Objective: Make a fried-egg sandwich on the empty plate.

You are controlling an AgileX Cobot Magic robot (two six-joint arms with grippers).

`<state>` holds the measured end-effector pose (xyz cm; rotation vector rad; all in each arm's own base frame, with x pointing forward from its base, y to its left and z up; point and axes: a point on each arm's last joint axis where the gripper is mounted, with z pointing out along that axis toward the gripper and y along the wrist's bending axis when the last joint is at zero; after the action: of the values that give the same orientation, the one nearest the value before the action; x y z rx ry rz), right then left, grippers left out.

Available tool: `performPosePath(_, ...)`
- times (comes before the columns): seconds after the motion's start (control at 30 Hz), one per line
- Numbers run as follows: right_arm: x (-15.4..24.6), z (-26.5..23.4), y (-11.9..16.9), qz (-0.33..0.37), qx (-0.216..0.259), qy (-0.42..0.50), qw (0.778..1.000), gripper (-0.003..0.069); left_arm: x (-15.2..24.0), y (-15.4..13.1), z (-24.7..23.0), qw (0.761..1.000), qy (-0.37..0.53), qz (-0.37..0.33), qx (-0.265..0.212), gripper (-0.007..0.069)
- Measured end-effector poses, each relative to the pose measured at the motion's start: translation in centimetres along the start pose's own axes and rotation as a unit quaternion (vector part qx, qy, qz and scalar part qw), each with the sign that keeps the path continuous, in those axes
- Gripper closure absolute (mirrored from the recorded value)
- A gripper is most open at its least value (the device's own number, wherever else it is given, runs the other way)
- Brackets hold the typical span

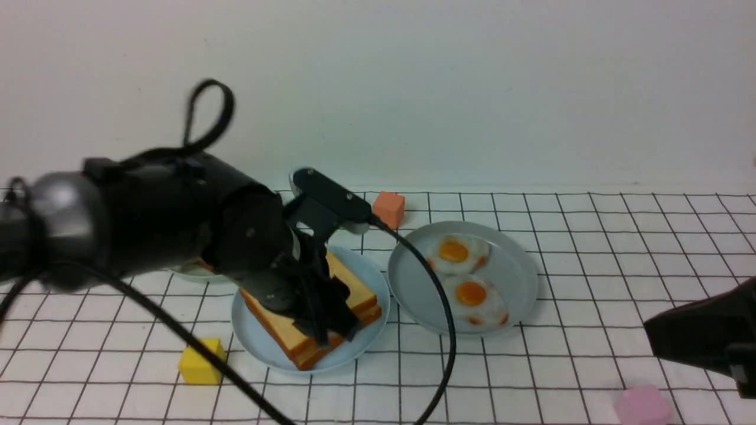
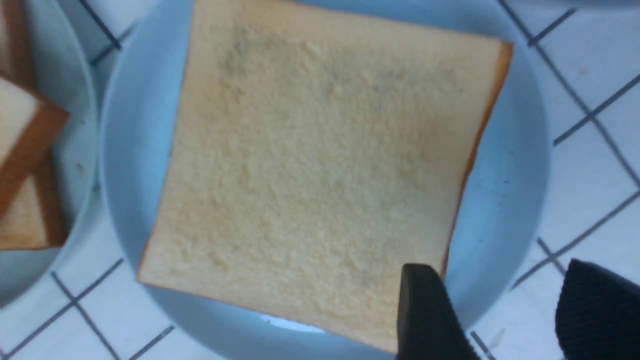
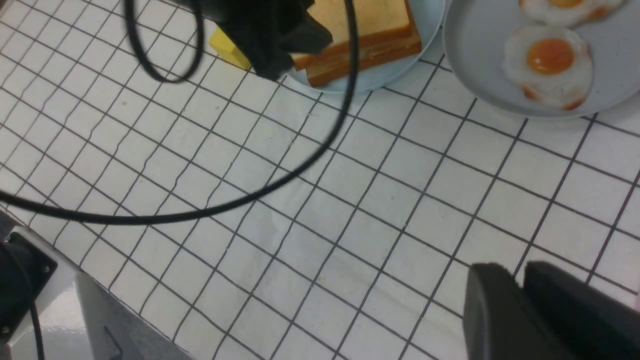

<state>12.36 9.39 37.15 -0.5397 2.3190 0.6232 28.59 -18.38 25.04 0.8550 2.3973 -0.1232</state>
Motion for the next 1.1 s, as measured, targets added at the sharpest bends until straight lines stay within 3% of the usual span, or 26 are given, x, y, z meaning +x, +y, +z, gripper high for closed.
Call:
performPosePath(0.13,0.3,-1.0,0.2,-0.002,-0.003,-0.016,1.0,0.0545,-0.9,-0.9,-7.5,0.995,-0.102,-0.014,0.009,0.0469)
performPosePath(0.2,0.9,-2.5,0.4,0.0,-0.001,-0.034,0.999,0.0543,0.4,-1.7,-13.8,0.981,-0.193,-0.015,0.025,0.0618)
performPosePath(0.23,1.4,-3.3,0.5,-0.002,0.005,-0.042,0.999,0.0543,1.6,-1.8,-16.3,0.972,-0.231,-0.026,0.034,0.0638)
performPosePath(0.27,1.4,-3.3,0.4,-0.004,0.007,-0.041,0.999,0.0543,1.8,-1.8,-16.6,0.971,-0.236,-0.029,0.035,0.0638)
performPosePath(0.43,4.6,-7.1,-0.3,0.02,0.074,-0.041,0.996,0.0561,11.4,-2.2,-21.1,0.926,-0.356,-0.096,0.081,0.0638)
performPosePath(0.5,5.3,-7.9,-0.5,0.024,0.087,-0.043,0.995,0.0578,13.5,-2.4,-20.7,0.916,-0.376,-0.106,0.087,0.0638)
performPosePath(0.57,7.0,-9.2,-0.9,0.028,0.113,-0.057,0.992,0.0643,18.1,-2.5,-20.2,0.881,-0.447,-0.12,0.093,0.0638)
performPosePath(0.7,9.5,-9.6,-1.3,0.041,0.117,-0.077,0.989,0.067,22.5,-2.8,-17.8,0.849,-0.504,-0.126,0.093,0.0638)
performPosePath(1.1,11.7,-5.5,-2.8,0.059,0.09,-0.174,0.979,0.0666,24.9,-3.2,-14.6,0.859,-0.487,-0.126,0.092,0.0638)
